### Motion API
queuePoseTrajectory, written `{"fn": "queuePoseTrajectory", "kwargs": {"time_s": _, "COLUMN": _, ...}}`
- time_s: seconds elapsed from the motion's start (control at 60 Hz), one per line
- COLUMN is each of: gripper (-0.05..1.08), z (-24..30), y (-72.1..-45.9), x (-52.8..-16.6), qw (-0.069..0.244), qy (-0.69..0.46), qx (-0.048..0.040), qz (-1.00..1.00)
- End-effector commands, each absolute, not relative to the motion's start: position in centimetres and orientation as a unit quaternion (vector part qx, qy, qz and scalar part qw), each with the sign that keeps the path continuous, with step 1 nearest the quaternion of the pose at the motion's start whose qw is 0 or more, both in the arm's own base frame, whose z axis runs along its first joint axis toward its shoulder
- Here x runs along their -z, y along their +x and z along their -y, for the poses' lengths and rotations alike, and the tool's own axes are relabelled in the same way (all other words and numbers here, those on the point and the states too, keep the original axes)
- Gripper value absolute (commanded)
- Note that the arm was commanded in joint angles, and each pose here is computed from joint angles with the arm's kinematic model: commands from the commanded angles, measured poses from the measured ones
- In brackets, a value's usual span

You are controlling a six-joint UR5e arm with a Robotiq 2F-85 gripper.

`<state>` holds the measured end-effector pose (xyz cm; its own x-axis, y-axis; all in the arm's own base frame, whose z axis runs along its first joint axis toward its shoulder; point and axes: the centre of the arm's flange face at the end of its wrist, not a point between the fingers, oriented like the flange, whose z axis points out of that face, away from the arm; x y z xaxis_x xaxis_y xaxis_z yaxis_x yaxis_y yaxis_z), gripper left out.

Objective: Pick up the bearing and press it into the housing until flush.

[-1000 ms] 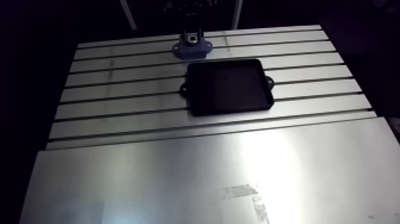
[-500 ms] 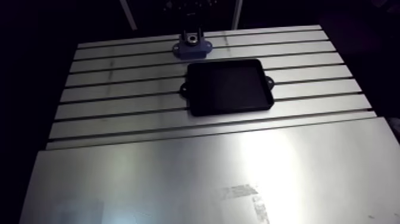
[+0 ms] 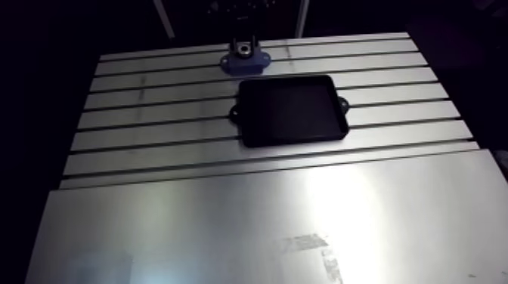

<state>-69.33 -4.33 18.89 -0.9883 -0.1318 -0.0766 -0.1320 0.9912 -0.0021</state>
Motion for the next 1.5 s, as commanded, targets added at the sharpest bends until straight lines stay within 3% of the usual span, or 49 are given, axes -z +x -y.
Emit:
{"fn": "queuePoseTrajectory", "kwargs": {"time_s": 0.017, "gripper": 0.81, "z": 4.2, "y": -69.3, "x": -18.8, "qw": 0.039, "qy": -0.065, "qx": -0.002, "qz": -0.997}}
{"fn": "queuePoseTrajectory", "kwargs": {"time_s": 1.333, "gripper": 0.79, "z": 4.4, "y": -69.4, "x": -18.3, "qw": 0.042, "qy": -0.065, "qx": -0.0023, "qz": -0.997}}
{"fn": "queuePoseTrajectory", "kwargs": {"time_s": 1.35, "gripper": 0.65, "z": 4.4, "y": -69.4, "x": -18.3, "qw": 0.042, "qy": -0.064, "qx": -0.0023, "qz": -0.997}}
{"fn": "queuePoseTrajectory", "kwargs": {"time_s": 1.367, "gripper": 0.29, "z": 4.4, "y": -69.3, "x": -18.3, "qw": 0.042, "qy": -0.065, "qx": -0.0025, "qz": -0.997}}
{"fn": "queuePoseTrajectory", "kwargs": {"time_s": 1.383, "gripper": 0.29, "z": 4.4, "y": -69.3, "x": -18.3, "qw": 0.042, "qy": -0.065, "qx": -0.0025, "qz": -0.997}}
{"fn": "queuePoseTrajectory", "kwargs": {"time_s": 1.4, "gripper": 0.03, "z": 4.4, "y": -69.3, "x": -18.6, "qw": 0.04, "qy": -0.065, "qx": -0.0035, "qz": -0.997}}
{"fn": "queuePoseTrajectory", "kwargs": {"time_s": 1.5, "gripper": 0.0, "z": 4.4, "y": -69.3, "x": -19.3, "qw": 0.034, "qy": -0.064, "qx": -0.0041, "qz": -0.997}}
